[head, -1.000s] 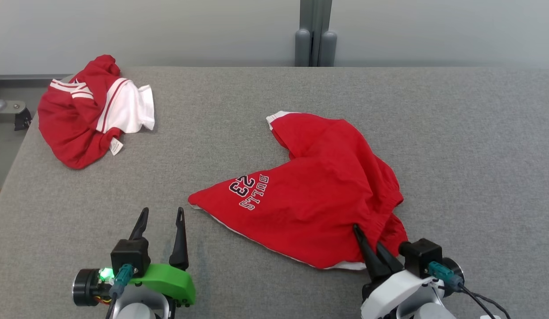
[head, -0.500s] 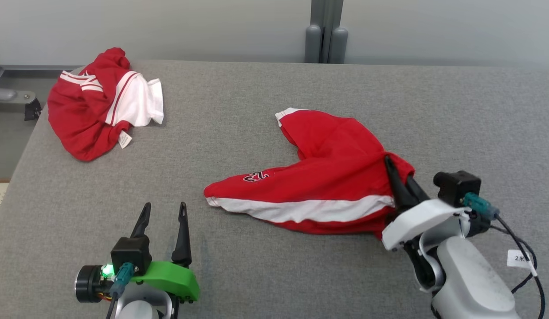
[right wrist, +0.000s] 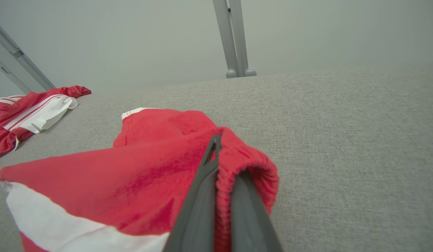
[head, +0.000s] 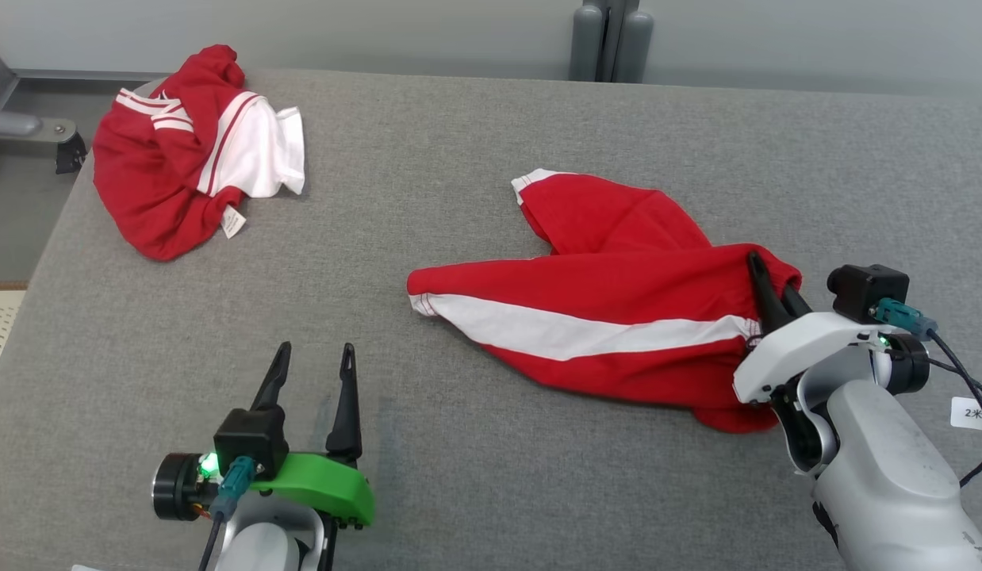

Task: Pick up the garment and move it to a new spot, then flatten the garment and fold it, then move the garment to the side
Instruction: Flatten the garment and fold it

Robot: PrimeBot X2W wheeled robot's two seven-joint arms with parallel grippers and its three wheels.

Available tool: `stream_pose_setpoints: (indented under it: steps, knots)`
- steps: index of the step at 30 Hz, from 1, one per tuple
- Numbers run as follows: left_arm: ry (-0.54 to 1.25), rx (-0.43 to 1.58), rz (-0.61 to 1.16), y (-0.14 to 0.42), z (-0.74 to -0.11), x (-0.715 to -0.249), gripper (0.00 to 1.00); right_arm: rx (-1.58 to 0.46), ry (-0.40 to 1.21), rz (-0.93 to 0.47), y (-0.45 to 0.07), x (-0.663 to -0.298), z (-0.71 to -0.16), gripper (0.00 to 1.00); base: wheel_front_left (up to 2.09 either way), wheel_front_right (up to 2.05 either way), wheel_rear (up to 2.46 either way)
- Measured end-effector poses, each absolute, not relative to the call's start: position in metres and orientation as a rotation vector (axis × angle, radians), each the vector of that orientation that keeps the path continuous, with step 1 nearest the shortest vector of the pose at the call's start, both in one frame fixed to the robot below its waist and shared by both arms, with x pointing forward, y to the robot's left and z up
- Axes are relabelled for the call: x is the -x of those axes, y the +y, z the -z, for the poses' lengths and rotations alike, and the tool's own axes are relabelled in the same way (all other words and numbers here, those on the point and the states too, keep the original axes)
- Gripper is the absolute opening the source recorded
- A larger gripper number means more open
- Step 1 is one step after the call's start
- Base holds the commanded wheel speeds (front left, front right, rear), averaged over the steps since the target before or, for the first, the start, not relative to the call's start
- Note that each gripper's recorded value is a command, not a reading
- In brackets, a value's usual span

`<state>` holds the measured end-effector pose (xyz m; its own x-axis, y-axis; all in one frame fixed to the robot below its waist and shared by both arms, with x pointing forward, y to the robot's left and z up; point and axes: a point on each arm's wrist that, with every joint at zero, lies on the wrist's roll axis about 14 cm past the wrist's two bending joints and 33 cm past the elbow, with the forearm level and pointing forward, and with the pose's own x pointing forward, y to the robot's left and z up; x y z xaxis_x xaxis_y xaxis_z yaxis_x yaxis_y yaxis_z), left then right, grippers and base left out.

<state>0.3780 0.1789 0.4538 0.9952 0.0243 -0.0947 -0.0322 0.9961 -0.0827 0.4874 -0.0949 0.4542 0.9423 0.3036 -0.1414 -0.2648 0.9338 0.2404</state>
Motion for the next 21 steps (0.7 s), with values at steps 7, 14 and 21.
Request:
stream_pose_setpoints:
  steps: [7, 14, 21]
  knots:
    - [0.091, 0.118, 0.043, 0.153, -0.456, -0.383, 1.0, -0.222, 0.177, -0.251, -0.116, -0.476, -0.447, 1.0, 0.0, 0.0, 0.0]
    - [0.065, 0.131, 0.075, 0.14, -0.465, -0.387, 1.0, -0.226, 0.152, -0.199, -0.146, -0.452, -0.448, 1.0, 0.0, 0.0, 0.0]
    - [0.016, 0.143, 0.095, 0.133, -0.481, -0.389, 1.0, -0.211, 0.057, -0.152, -0.169, -0.43, -0.472, 1.0, 0.0, 0.0, 0.0]
